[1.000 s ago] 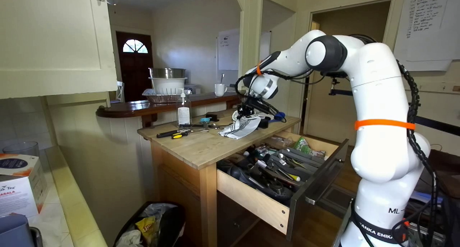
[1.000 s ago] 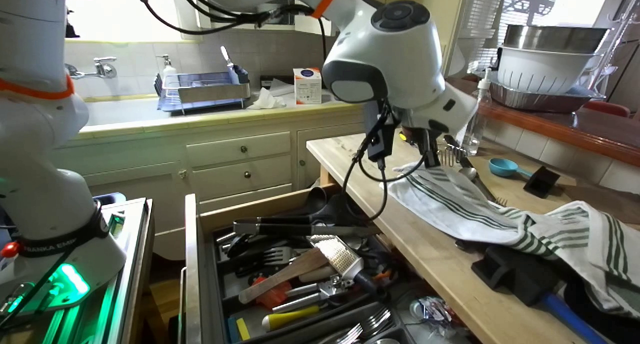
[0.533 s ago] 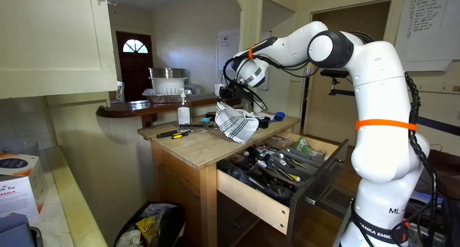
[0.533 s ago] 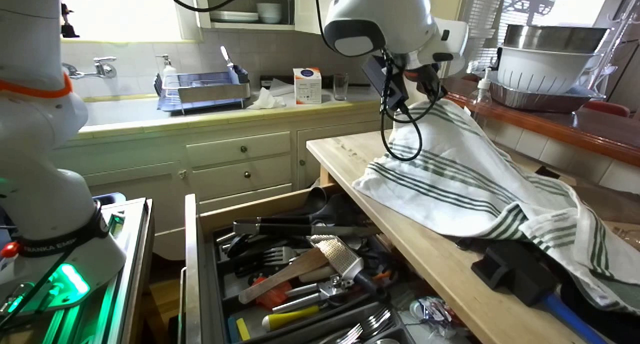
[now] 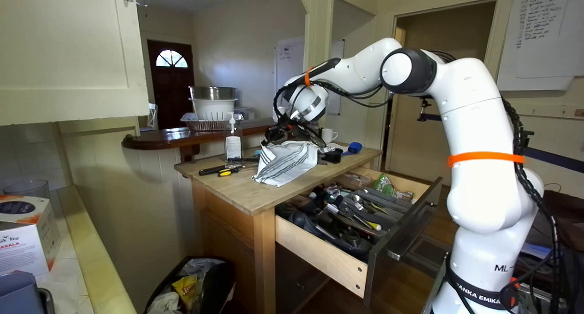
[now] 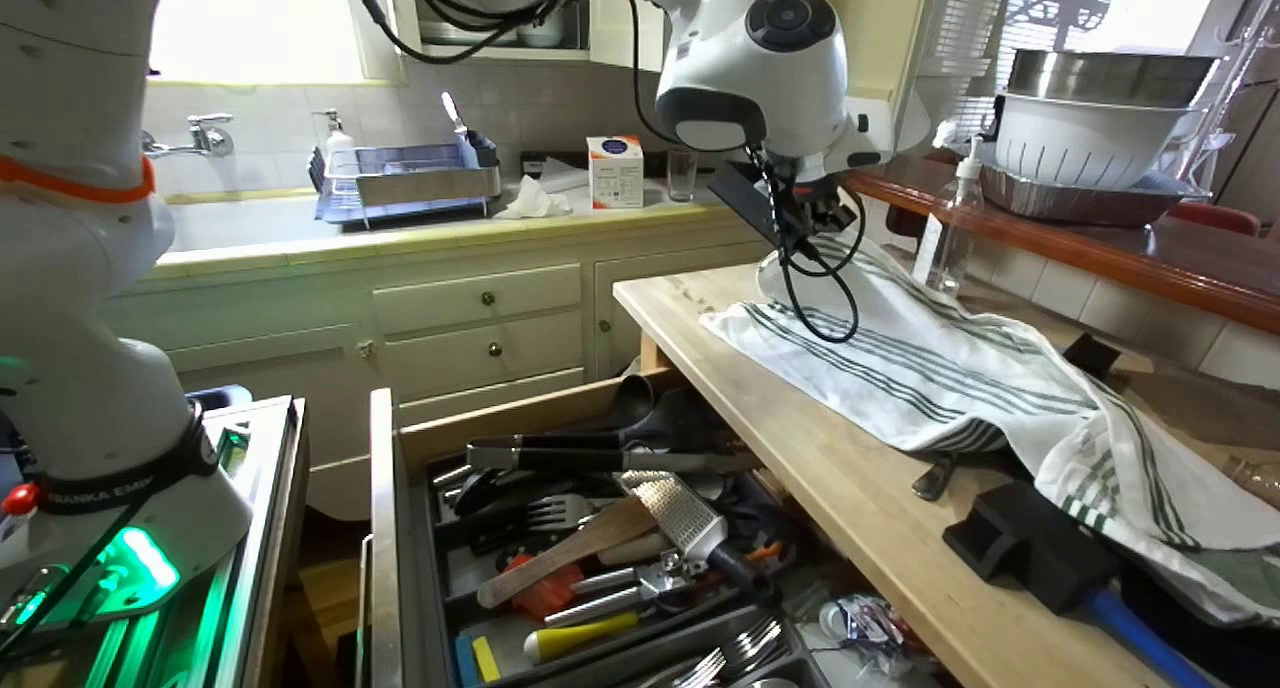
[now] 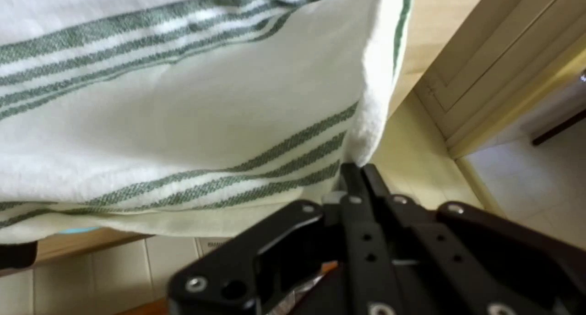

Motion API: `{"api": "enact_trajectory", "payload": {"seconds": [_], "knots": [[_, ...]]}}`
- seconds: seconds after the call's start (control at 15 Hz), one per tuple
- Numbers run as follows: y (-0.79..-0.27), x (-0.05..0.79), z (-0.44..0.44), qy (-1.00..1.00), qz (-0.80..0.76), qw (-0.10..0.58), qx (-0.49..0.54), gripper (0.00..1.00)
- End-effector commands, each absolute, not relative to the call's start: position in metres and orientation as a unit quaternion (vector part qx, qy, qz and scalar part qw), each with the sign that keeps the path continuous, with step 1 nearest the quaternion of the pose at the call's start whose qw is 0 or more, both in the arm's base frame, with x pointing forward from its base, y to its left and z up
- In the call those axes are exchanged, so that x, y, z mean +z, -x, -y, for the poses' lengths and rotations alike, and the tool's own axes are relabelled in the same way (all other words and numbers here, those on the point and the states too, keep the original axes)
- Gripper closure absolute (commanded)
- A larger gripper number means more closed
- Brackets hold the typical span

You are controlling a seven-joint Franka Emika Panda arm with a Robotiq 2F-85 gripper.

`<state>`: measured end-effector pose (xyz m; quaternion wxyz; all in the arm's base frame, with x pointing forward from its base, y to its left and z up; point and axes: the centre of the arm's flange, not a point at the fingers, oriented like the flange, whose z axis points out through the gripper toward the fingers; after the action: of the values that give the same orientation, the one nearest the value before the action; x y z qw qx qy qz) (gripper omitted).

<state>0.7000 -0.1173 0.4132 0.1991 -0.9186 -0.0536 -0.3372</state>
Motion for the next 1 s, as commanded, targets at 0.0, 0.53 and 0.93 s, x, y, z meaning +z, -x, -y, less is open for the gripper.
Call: {"api": "enact_trajectory", "payload": {"seconds": [0.0,0.53,0.93], "knots": [[-0.706,0.386,0.116,0.928,0.080,0.179,-0.316,0.66],[-0.654,0.386,0.151,0.958,-0.020,0.135,-0.252,0.04],[-0.605,0.361,0.204,0.975,-0.098,0.082,-0.183,0.00]]}}
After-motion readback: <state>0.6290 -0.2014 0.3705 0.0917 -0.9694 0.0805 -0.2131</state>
